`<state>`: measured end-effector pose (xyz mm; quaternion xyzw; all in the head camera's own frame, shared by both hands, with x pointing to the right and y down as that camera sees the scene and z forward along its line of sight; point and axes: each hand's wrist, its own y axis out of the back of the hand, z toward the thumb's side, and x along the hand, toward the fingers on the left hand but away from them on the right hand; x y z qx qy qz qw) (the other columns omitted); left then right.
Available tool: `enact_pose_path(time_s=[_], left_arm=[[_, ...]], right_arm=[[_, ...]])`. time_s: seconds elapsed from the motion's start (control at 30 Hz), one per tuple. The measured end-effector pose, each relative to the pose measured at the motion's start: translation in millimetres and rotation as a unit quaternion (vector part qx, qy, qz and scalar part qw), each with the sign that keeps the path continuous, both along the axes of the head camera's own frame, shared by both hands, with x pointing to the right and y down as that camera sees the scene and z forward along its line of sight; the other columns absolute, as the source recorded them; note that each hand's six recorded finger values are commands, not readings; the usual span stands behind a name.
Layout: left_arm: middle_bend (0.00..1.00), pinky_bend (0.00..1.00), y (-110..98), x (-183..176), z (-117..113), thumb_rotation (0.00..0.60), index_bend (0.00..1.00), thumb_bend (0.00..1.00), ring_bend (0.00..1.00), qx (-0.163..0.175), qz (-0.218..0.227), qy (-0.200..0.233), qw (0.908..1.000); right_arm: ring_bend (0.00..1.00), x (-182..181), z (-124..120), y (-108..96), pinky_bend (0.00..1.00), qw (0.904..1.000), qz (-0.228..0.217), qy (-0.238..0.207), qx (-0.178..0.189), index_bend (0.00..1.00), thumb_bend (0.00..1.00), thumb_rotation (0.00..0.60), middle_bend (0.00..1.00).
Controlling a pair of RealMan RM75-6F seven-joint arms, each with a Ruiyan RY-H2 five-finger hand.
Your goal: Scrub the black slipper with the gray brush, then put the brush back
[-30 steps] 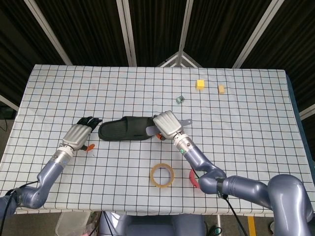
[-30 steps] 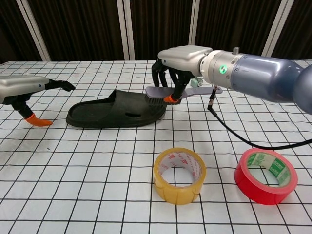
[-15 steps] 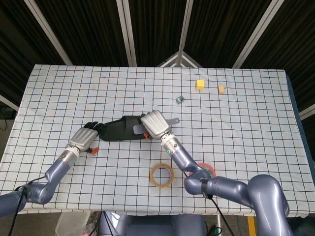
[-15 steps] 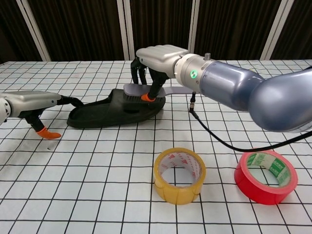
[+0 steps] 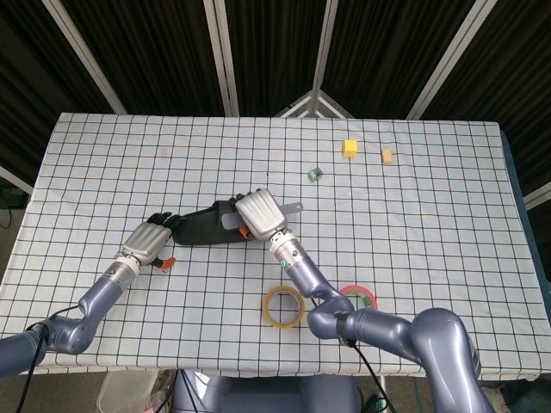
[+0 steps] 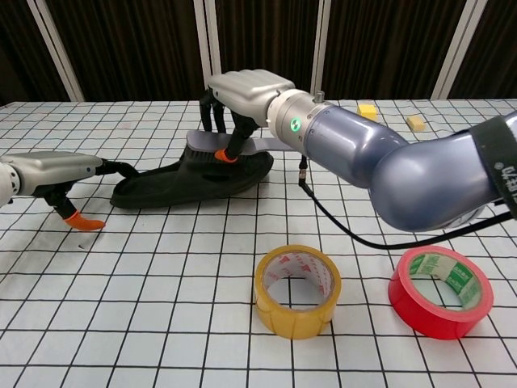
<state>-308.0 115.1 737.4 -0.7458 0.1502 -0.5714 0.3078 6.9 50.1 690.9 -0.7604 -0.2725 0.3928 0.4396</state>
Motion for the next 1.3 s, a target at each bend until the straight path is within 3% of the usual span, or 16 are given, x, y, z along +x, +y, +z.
enact_pose_path(time_s=[0.67,1.3], left_arm=[[0.07,0.08,4,6,3,0.539,0.05,0.46,0.03,-0.005,0.009,0.000,0.9999],[0.07,0.08,6,3,4,0.539,0.05,0.46,0.03,-0.008,0.009,-0.004,0.9999]], right_arm=[[0.57,-12,9,15,0.56,1.0000,0.003,-0.002,0.002,0.72,0.66,0.600,0.66],[0.57,21,32,1,0.56,0.9966,0.006,0.075,0.034,0.72,0.66,0.600,0.66]])
